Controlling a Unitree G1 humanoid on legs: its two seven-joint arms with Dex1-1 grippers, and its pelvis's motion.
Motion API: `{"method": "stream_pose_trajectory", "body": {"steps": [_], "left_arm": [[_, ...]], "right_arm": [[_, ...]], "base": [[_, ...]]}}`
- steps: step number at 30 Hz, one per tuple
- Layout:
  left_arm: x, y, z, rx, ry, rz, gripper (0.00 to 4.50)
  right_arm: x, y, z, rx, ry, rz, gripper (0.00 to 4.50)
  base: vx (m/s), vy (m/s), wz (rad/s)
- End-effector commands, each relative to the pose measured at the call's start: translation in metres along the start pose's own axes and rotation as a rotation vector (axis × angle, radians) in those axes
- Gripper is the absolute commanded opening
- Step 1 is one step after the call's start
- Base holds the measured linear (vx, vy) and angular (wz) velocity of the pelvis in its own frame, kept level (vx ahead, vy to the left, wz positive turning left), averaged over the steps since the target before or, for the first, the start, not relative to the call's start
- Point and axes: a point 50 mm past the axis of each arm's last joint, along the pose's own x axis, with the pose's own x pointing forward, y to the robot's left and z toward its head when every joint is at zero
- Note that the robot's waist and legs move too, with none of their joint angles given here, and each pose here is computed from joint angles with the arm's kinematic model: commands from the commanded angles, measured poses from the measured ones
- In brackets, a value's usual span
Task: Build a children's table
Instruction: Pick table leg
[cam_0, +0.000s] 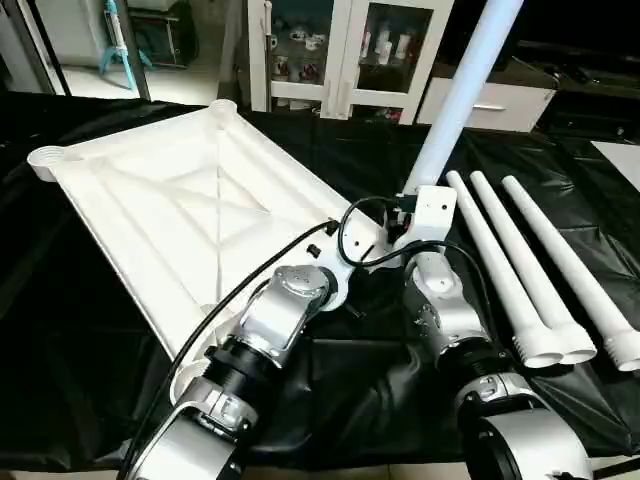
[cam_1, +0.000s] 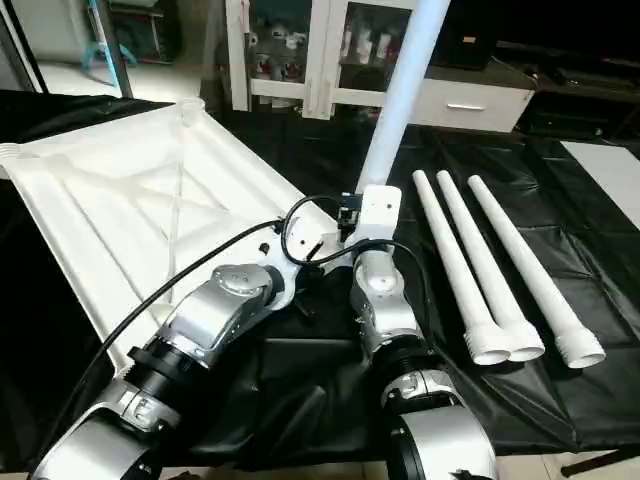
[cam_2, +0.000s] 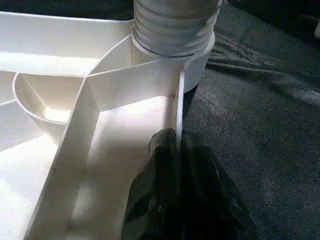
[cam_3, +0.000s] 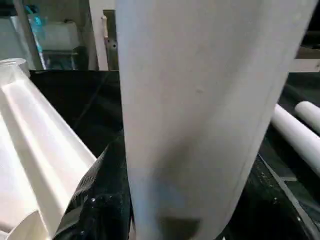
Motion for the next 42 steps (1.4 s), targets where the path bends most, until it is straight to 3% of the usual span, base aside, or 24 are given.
{"method": "stream_pose_trajectory", "body": {"steps": [1, 3, 17, 29, 37, 42], "left_arm": [[-0.018, 0.034, 0.035, 0.022, -0.149, 0.177, 0.0], [-0.019, 0.035, 0.035, 0.023, -0.147, 0.175, 0.0], [-0.02, 0.039, 0.032, 0.031, -0.138, 0.165, 0.0], [-0.02, 0.039, 0.031, 0.034, -0.136, 0.152, 0.0], [-0.023, 0.041, 0.022, 0.057, -0.114, 0.144, 0.0], [-0.026, 0.042, 0.012, 0.126, -0.097, 0.086, 0.0]], "right_arm": [[-0.022, -0.02, -0.055, 0.024, 0.227, -0.04, 1.86], [-0.021, -0.019, -0.052, 0.026, 0.213, -0.018, 2.56], [-0.013, -0.011, -0.02, 0.057, 0.069, 0.178, 3.73], [-0.018, -0.008, -0.025, 0.062, 0.076, 0.192, 3.81], [-0.022, -0.004, -0.03, 0.057, 0.089, 0.208, 3.81], [-0.023, -0.001, -0.03, 0.048, 0.086, 0.22, 3.81]], "base": [[0.0, 0.0, 0.0], [0.0, 0.0, 0.0], [0.0, 0.0, 0.0], [0.0, 0.0, 0.0], [0.0, 0.0, 0.0], [0.0, 0.0, 0.0]]}}
